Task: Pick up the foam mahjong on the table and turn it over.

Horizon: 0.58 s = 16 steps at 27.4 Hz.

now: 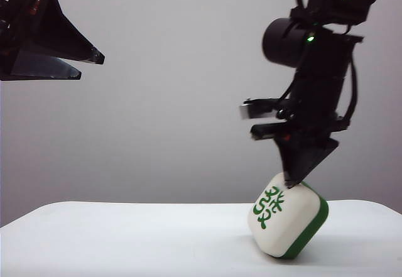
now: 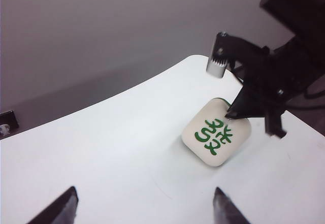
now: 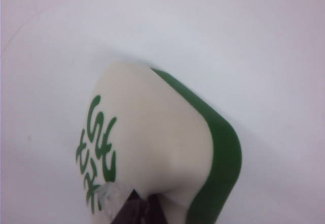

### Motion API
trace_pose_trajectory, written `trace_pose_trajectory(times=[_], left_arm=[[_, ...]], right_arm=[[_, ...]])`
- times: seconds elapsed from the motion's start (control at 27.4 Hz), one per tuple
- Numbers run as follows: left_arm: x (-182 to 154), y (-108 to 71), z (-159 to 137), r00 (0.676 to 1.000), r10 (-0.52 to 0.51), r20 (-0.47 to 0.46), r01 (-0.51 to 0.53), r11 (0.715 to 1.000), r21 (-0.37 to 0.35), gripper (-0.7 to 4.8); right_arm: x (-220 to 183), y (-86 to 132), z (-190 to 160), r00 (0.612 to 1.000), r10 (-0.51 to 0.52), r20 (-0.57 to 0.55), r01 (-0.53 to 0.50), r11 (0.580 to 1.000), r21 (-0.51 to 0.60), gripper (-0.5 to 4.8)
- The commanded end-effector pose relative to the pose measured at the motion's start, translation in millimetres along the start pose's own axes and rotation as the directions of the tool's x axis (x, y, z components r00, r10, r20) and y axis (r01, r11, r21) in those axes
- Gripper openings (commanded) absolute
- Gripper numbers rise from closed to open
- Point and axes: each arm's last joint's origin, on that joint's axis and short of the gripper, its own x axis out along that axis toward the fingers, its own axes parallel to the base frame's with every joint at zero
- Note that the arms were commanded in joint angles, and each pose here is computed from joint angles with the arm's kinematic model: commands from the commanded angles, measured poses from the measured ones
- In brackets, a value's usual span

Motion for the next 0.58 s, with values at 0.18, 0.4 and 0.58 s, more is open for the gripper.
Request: trace_pose_trajectory(times=[0.18,0.4,0.58], left_arm=[[0,-0.5,1,1.0,-0.015,0.007,0.015,1.0,-0.008,3.4],[0,-0.8,1,1.0,-0.017,0.003,0.017,1.0,-0.025,3.4],[0,-1.0,1,1.0,-0.017,0.002,0.017,0.999,-0.046,3.4]], right_arm=[[9,38,3,0.994,0.109,0.018,-0.108,0.991,-0.081,-0.05],[7,51,11,0.967,0.237,0.09,-0.231,0.971,-0.066,1.23],[4,55,17,0.893,0.425,0.149,-0.424,0.905,-0.036,1.22]])
